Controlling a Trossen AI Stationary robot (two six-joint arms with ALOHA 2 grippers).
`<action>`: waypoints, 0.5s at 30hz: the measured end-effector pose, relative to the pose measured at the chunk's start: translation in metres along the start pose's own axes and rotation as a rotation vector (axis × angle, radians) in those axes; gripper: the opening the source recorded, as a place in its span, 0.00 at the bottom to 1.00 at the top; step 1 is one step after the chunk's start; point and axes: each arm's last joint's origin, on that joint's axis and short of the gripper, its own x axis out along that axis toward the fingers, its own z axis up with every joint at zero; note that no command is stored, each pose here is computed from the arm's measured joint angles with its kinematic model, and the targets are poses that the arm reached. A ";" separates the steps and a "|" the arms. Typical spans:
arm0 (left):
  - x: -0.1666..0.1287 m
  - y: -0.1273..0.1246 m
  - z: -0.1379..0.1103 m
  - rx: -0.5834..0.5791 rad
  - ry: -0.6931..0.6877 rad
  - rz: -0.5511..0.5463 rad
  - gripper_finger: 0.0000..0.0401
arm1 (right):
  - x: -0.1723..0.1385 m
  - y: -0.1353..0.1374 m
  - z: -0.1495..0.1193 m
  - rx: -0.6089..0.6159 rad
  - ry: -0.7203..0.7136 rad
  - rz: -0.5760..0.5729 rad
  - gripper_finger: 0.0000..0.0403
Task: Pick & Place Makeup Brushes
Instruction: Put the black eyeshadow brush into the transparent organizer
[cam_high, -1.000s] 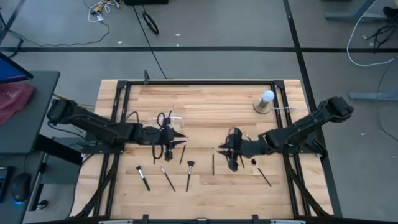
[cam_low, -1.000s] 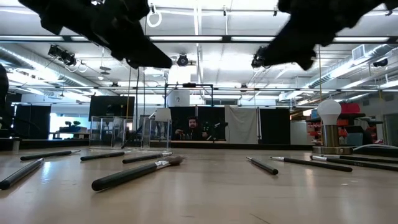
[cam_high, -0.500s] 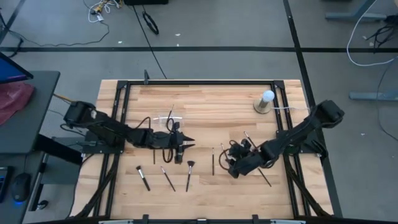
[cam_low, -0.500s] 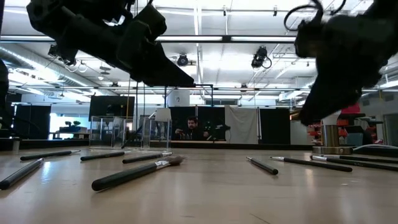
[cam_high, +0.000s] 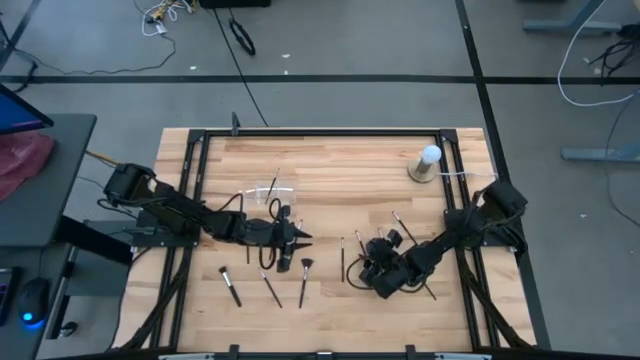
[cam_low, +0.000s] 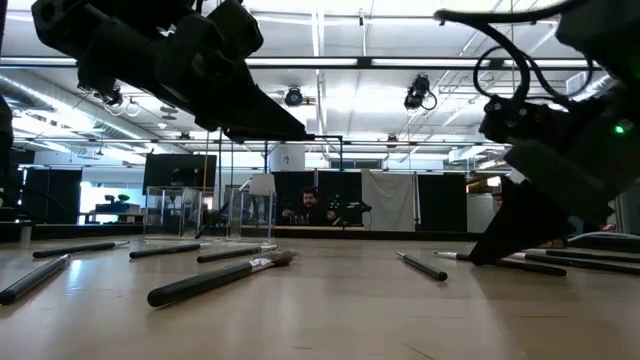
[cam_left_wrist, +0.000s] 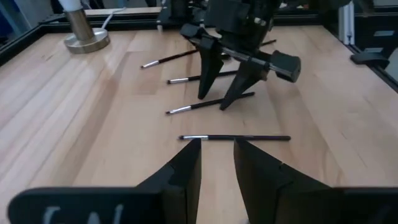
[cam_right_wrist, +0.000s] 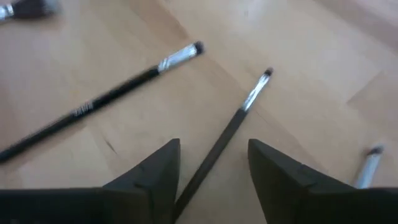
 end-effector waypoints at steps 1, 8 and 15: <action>0.000 -0.001 0.000 0.001 0.000 -0.002 0.25 | 0.001 0.001 -0.002 0.003 -0.006 -0.001 0.44; -0.001 -0.002 0.000 0.002 0.000 -0.007 0.25 | 0.009 0.004 -0.021 0.023 -0.051 -0.048 0.32; -0.001 -0.002 0.000 0.002 0.000 -0.005 0.25 | 0.016 0.004 -0.032 0.051 -0.102 -0.086 0.14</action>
